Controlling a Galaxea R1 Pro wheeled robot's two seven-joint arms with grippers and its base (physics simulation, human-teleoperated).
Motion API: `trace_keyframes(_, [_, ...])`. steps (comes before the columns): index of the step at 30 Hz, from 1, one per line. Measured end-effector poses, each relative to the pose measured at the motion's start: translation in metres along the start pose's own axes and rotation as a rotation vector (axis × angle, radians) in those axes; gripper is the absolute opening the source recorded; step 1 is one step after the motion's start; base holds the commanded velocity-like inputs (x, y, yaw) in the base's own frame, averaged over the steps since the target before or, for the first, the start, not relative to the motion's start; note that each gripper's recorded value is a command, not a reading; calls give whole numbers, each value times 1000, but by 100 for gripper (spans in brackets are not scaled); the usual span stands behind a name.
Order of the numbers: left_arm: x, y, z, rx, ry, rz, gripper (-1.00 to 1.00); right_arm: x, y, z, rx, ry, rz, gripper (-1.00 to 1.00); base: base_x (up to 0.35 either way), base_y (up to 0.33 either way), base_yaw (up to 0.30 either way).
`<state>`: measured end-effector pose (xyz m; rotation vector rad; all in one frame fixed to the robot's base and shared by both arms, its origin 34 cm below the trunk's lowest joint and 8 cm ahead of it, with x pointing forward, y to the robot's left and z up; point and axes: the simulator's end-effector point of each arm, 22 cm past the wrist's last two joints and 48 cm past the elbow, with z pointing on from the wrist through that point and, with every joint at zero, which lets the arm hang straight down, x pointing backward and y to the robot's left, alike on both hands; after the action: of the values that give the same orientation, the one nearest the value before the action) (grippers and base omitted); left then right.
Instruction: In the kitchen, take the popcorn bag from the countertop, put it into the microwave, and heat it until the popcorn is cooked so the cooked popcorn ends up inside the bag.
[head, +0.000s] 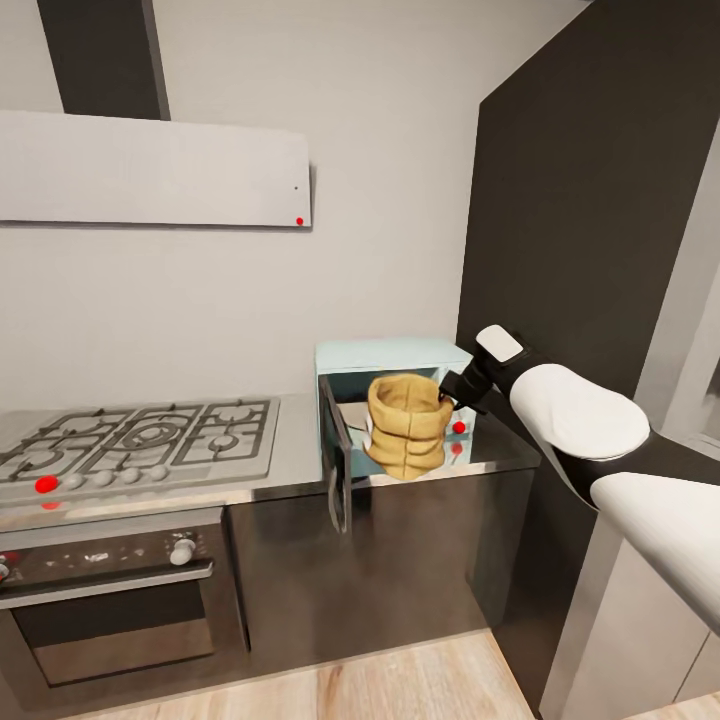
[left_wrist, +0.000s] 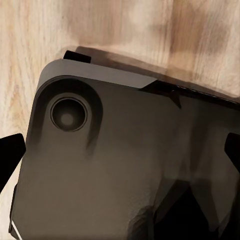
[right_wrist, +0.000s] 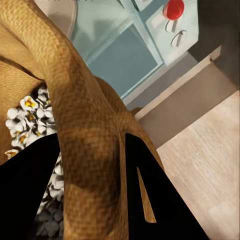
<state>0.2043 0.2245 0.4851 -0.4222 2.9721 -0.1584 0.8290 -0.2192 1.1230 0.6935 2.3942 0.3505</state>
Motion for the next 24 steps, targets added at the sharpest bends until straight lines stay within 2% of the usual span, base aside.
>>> trace_keyframes(4, [0,-1,0,2,-1,0,100,-1,0,0,0,-5,3,-100,54,0,0])
trace_keyframes(11, [0,0,0,1,-1,0,100,-1,0,-1,3,-9,4,-100,264,0,0])
trace_keyframes(18, [0,0,0,1,0,0,100,-1,0,0,4,-7,2,-100,114,0,0])
trace_keyframes(20, [0,0,0,1,0,1,100,2,-3,-1,18,6,-23,-100,98,0,0])
trace_keyframes(24, [0,0,0,1,0,0,100,3,-4,0,22,11,-31,-100,19,0,0])
